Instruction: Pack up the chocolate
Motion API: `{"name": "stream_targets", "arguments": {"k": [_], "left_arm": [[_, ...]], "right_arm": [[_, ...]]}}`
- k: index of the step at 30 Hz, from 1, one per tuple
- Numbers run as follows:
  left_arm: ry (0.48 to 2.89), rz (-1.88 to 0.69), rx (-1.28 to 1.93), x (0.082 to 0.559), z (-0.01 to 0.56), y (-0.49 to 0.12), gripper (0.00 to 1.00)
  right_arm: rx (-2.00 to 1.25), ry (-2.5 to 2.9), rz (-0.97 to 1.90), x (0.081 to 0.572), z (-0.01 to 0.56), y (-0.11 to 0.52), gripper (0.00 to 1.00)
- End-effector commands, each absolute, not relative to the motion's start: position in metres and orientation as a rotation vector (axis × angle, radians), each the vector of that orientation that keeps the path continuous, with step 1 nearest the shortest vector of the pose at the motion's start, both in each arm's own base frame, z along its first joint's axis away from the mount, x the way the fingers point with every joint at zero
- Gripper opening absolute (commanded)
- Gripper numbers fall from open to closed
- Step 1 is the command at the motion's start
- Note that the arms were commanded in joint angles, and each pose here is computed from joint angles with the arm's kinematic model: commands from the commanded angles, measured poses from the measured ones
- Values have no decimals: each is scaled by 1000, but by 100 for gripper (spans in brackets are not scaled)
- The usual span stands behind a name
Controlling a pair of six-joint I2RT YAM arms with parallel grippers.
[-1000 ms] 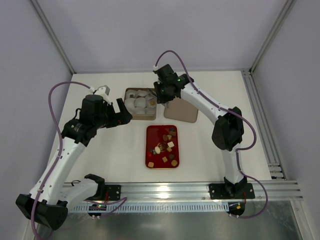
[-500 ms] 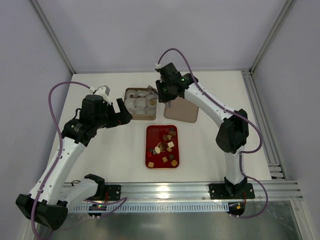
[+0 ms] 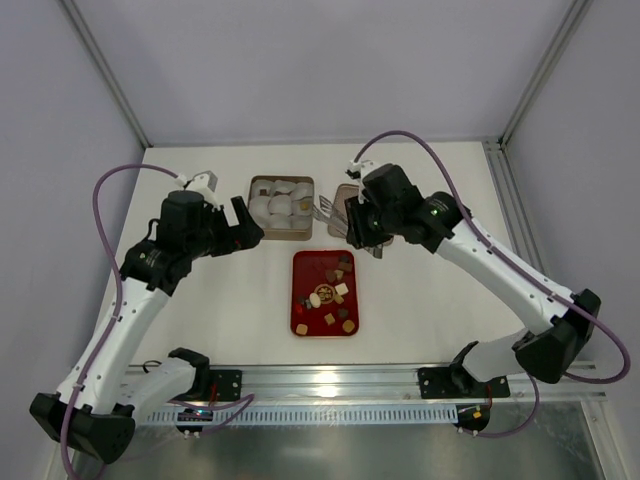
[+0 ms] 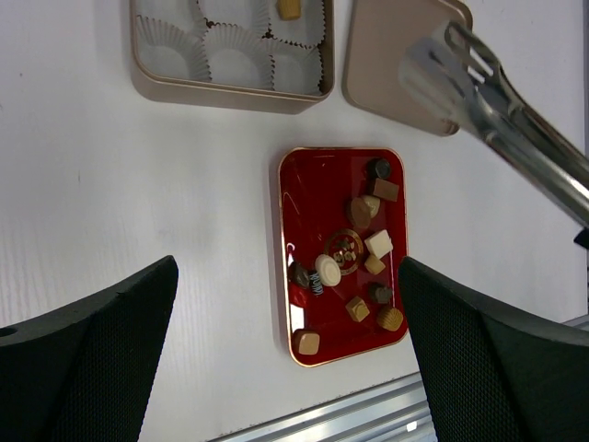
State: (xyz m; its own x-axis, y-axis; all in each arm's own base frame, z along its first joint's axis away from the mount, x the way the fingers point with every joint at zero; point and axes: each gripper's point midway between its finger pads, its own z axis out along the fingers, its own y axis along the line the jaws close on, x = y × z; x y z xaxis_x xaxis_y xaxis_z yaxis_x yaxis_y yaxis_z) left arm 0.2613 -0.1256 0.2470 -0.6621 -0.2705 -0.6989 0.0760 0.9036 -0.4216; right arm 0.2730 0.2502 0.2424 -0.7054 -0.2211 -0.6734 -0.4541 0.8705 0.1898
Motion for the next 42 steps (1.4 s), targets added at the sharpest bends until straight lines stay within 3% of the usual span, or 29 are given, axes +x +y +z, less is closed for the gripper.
{"name": "stream_targets", "arguments": {"k": [1, 10, 42], "left_arm": [[2184, -565, -130, 262, 260, -128, 100], [2188, -587, -133, 261, 259, -131, 100], [2192, -571, -128, 257, 255, -128, 100]], "right_arm": [[-513, 2394, 477, 235, 237, 241, 40], [-596, 2524, 461, 174, 193, 227, 42], [-666, 2619, 339, 179, 145, 234, 42]]}}
